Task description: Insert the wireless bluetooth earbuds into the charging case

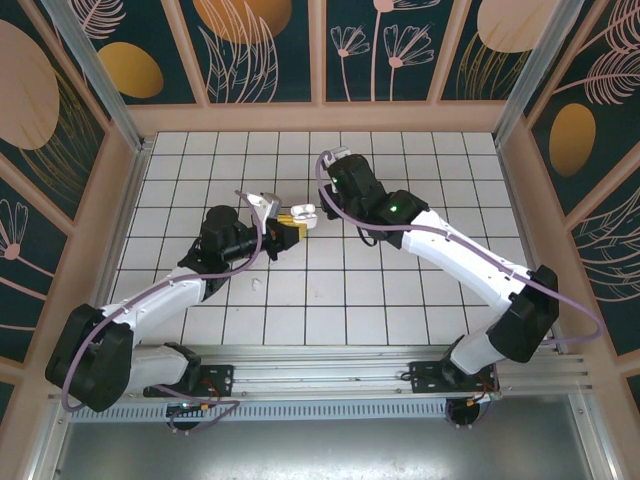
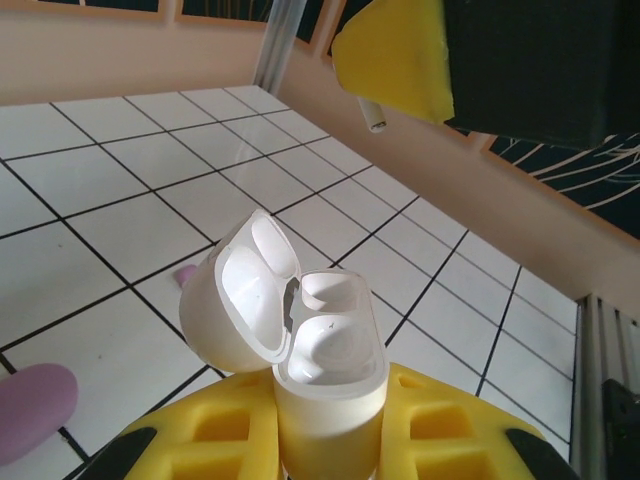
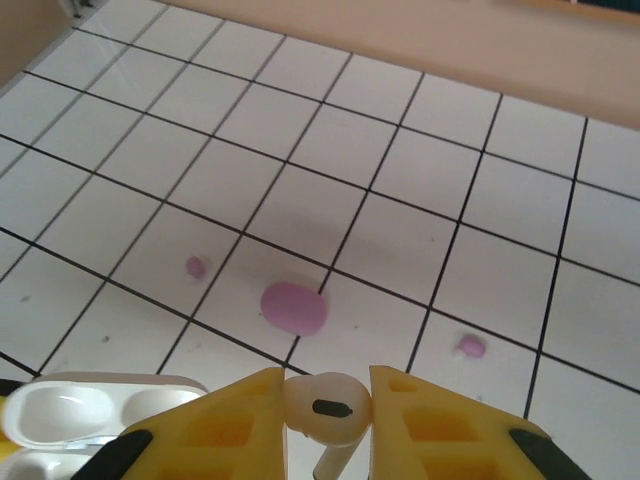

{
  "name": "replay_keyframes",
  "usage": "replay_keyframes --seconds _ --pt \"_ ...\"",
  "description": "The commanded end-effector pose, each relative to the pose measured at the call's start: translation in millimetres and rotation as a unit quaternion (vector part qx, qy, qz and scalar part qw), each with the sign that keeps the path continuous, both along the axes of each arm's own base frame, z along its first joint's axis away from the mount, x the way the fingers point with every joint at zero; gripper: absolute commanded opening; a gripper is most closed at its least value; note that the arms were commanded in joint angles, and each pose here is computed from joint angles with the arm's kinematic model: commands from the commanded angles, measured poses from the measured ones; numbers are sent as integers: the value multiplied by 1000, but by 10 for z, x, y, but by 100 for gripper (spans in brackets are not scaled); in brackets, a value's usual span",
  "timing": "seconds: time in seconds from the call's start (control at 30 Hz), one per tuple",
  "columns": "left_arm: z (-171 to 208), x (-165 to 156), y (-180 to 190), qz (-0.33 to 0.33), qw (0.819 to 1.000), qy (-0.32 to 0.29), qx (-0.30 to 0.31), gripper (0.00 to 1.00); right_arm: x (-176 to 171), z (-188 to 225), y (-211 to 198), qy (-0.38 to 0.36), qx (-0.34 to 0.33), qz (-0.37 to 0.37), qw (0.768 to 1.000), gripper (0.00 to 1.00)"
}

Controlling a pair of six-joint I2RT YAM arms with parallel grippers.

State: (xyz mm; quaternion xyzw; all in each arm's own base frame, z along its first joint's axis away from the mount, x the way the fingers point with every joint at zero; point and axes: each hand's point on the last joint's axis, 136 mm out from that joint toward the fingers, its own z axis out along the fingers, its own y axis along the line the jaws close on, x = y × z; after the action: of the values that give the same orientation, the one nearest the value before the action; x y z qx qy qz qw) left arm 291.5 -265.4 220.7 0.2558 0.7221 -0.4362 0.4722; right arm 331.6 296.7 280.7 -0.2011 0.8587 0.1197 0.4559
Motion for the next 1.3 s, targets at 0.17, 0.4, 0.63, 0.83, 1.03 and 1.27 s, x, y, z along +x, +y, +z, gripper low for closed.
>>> replay_keyframes --seconds 0.17,0.4,0.63,0.83,1.03,1.27 --pt "410 -18 -91 -19 997 -12 -70 0 -179 112 173 -42 17 58 997 23" --pt "474 -28 -88 -19 996 -8 -81 0 -196 86 218 -31 20 66 997 24" --pt "464 -27 -91 -19 996 -3 -86 0 -192 182 274 -30 40 67 997 24" --pt "470 -16 -101 -19 996 2 -92 0 -189 211 331 -25 49 73 996 24" --pt "450 -22 -120 -26 995 6 -93 0 -187 238 358 -25 54 76 995 24" --pt "406 -17 -135 -30 995 14 -91 0 -169 303 362 -33 54 76 995 24"
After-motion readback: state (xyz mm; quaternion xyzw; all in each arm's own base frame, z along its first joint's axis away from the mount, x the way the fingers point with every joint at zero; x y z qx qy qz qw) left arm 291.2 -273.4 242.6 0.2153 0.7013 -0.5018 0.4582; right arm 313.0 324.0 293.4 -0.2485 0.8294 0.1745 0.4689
